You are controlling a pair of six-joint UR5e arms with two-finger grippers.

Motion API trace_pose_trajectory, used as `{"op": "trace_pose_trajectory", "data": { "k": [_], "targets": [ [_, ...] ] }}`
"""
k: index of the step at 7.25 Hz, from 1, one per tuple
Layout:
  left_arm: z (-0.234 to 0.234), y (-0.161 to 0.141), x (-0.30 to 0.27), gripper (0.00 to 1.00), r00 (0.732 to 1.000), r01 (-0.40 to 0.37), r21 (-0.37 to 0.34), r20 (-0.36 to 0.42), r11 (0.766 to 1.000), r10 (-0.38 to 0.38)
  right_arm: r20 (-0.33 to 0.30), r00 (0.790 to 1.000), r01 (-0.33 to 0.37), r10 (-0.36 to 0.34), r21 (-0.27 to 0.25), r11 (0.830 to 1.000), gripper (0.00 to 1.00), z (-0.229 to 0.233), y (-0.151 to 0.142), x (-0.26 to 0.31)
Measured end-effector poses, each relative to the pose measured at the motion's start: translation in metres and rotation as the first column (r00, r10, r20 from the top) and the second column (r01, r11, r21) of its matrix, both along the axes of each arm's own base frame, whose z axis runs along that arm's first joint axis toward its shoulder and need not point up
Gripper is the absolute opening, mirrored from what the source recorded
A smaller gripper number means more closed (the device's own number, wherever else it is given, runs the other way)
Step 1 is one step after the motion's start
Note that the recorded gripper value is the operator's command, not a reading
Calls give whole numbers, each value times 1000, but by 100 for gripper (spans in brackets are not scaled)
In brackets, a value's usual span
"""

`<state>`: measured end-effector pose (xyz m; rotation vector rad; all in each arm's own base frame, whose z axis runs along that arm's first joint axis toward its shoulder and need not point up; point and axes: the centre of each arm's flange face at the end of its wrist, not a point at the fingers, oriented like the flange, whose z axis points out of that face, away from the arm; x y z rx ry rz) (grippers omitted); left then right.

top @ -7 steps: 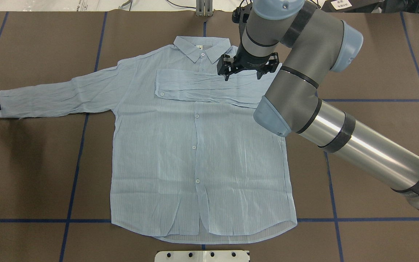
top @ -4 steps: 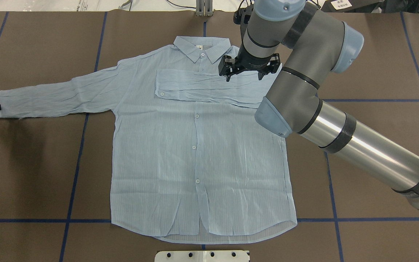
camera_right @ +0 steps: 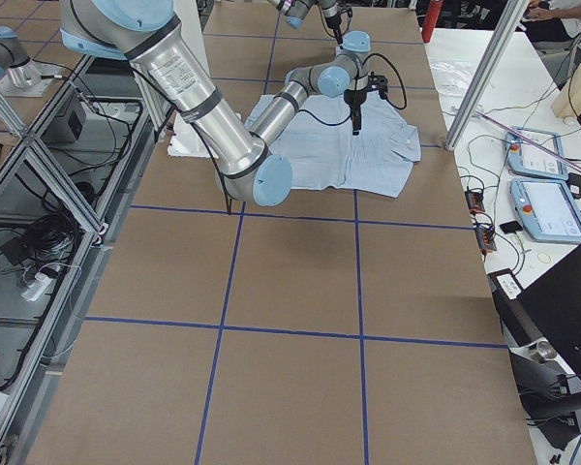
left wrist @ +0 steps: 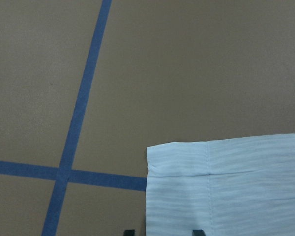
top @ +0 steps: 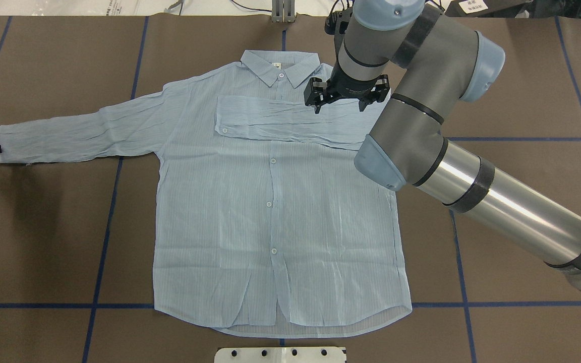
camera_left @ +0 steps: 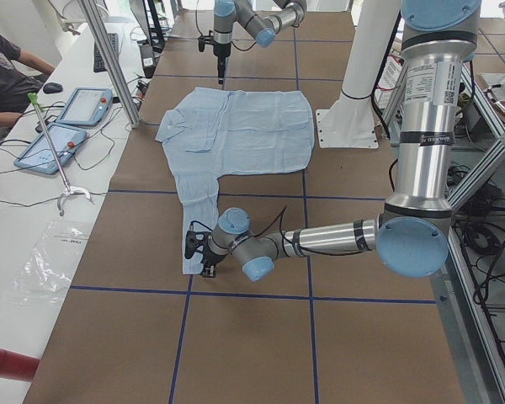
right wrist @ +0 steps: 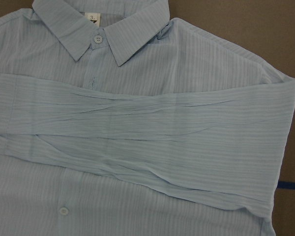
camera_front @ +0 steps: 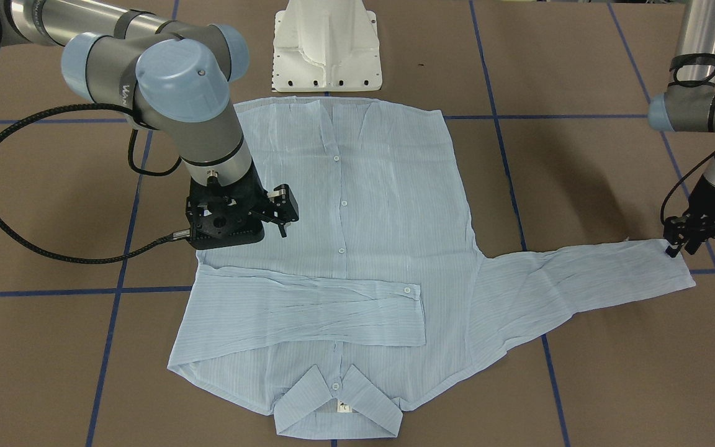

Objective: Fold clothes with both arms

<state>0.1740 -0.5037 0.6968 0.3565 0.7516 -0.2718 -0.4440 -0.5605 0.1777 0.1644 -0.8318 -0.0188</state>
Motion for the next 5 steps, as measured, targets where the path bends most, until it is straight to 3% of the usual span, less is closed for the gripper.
{"op": "trace_pose_trajectory", "data": {
  "k": [5],
  "targets": [
    [0,0,1,46,1000,-1,-1,0,1000,1,-1,1000,-1,1,-2,1000,100,2,0,1]
  ]
}}
